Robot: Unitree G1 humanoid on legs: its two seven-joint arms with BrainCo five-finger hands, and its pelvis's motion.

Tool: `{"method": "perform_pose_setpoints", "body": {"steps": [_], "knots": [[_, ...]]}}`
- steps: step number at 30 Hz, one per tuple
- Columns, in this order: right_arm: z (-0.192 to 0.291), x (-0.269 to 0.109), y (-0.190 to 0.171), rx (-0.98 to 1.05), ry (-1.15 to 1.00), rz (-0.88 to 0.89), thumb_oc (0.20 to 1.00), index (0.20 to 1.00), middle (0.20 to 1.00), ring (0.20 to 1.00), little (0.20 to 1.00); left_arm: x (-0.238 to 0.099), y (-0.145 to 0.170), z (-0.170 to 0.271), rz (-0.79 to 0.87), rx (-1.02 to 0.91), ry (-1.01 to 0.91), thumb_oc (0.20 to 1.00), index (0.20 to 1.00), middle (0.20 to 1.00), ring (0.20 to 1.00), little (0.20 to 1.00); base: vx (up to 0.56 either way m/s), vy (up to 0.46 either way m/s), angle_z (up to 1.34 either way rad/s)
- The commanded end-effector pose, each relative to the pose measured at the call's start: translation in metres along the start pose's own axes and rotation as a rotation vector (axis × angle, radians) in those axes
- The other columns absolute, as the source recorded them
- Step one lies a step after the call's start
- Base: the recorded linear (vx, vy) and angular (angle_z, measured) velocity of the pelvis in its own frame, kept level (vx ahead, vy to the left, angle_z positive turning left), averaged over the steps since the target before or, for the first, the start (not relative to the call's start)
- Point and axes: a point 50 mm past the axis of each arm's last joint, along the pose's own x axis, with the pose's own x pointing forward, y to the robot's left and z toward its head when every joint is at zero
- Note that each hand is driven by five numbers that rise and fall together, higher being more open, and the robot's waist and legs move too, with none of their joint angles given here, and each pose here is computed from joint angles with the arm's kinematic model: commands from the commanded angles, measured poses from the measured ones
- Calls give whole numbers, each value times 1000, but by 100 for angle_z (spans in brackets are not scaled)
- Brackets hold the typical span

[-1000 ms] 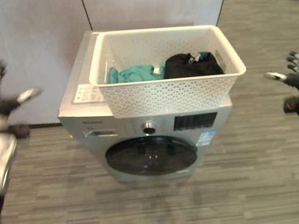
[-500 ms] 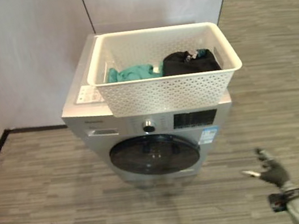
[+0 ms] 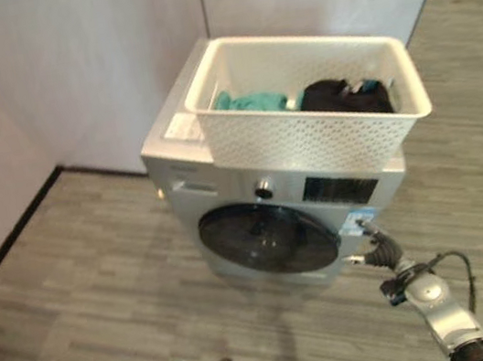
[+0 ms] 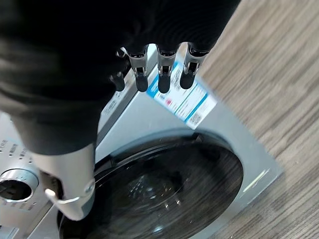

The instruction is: Grab the laundry basket,head to the washer,open it,put in the laundry and shut it.

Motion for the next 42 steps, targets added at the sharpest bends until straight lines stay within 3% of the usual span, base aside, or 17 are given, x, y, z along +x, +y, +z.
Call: {"method": "perform_pose_setpoints", "body": {"steps": [1, 7, 15, 27, 42], "knots": [[6, -4, -28, -91, -35, -108, 1000, 1000, 1000, 1000, 1000, 1, -4, 1, -37, 163, -1, 1000, 1000, 1000, 1000, 1000, 45, 178, 58], [12, 7, -23, -152, -34, -78, 1000, 1000, 1000, 1000, 1000, 0, 20, -7, 8, 218, 32, 1000, 1000, 1000, 1000, 1000, -2, 45, 1], [23, 17, -18, -374, -39, -34, 1000, 1000, 1000, 1000, 1000, 0, 37, 5, 87, 101, -18, 1000, 1000, 1000, 1000, 1000, 33, -205, 0], [39, 45, -33, -857, -11, -87, 1000, 1000, 1000, 1000, 1000, -5, 4, 34, -16, -72, -198, 1000, 1000, 1000, 1000, 1000, -32, -128, 6], [90, 85, 7, -652, -107, -194, 1000, 1000, 1000, 1000, 1000, -10, -18, 58, -45, -131, -306, 1000, 1000, 1000, 1000, 1000, -70, 56, 16]]}}
